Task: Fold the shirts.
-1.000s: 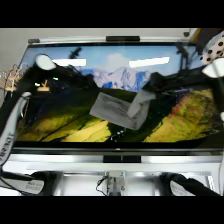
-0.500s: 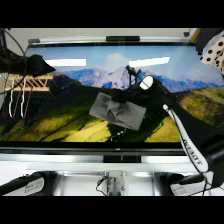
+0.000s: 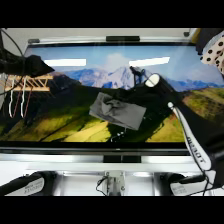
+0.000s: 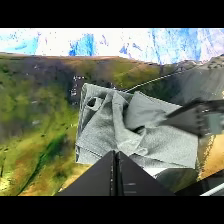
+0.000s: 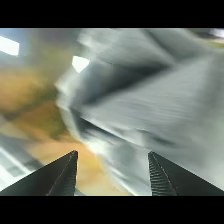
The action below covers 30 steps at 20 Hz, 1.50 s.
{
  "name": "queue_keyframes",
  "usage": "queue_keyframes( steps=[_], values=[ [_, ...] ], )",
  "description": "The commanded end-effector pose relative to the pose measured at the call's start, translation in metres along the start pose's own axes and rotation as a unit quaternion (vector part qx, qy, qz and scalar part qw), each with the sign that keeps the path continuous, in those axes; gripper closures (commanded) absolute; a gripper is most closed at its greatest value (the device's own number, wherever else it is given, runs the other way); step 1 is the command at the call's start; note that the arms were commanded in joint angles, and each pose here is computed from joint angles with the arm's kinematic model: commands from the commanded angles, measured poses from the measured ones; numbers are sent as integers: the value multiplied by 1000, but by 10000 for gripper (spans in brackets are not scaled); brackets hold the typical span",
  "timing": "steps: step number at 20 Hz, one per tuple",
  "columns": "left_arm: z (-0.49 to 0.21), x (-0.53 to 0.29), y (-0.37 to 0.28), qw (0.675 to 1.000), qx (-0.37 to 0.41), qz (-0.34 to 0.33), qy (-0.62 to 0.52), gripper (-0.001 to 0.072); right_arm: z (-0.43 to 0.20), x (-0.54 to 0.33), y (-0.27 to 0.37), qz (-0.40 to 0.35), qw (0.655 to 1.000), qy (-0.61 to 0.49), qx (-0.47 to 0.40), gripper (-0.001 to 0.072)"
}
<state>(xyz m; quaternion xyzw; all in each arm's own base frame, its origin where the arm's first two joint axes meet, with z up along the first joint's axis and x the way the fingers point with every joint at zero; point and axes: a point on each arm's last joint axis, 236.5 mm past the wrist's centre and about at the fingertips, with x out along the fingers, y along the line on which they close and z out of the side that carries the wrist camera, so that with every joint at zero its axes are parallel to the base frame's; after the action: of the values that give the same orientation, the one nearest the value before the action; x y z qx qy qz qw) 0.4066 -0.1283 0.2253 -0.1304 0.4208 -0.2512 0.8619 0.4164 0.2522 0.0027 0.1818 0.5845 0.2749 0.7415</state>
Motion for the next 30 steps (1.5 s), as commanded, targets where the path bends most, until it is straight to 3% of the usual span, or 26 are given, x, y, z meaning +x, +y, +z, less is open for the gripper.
queue_keyframes(
  steps=[1,3,4,5,6,9,17,18,20,21,25,30],
  values=[
    [-1,3,2,1000,0,1,4,679,-35,-72,-96,-151,986,72,24,164],
    [-1,5,3,1000,-1,1,6,679,-68,-102,-146,-200,970,111,84,165],
    [-1,5,3,1000,-2,1,6,679,-86,-101,-157,-187,967,121,124,157],
    [-1,5,3,1000,-1,1,6,679,-100,-89,-158,-156,967,121,160,85],
    [-1,5,3,1000,-2,1,6,679,-109,-72,-155,-122,968,116,184,86],
    [-1,5,3,1000,-2,0,6,679,-108,-27,-138,-46,977,63,197,86],
    [-1,5,3,1000,-4,0,6,679,-84,32,-123,1,978,9,207,92],
    [-1,5,3,1000,-4,0,6,679,-79,36,-117,23,977,2,210,219],
    [-1,6,4,1000,-5,0,7,679,-60,34,-99,73,982,-27,173,616],
    [-2,7,4,1000,-6,0,8,679,-45,25,-88,98,984,-44,141,652],
    [-4,13,8,1000,-22,1,16,679,32,-44,-77,122,984,-111,62,652],
    [-5,15,10,999,-28,0,21,679,79,-180,-175,-26,979,-185,80,653]
  ],
)
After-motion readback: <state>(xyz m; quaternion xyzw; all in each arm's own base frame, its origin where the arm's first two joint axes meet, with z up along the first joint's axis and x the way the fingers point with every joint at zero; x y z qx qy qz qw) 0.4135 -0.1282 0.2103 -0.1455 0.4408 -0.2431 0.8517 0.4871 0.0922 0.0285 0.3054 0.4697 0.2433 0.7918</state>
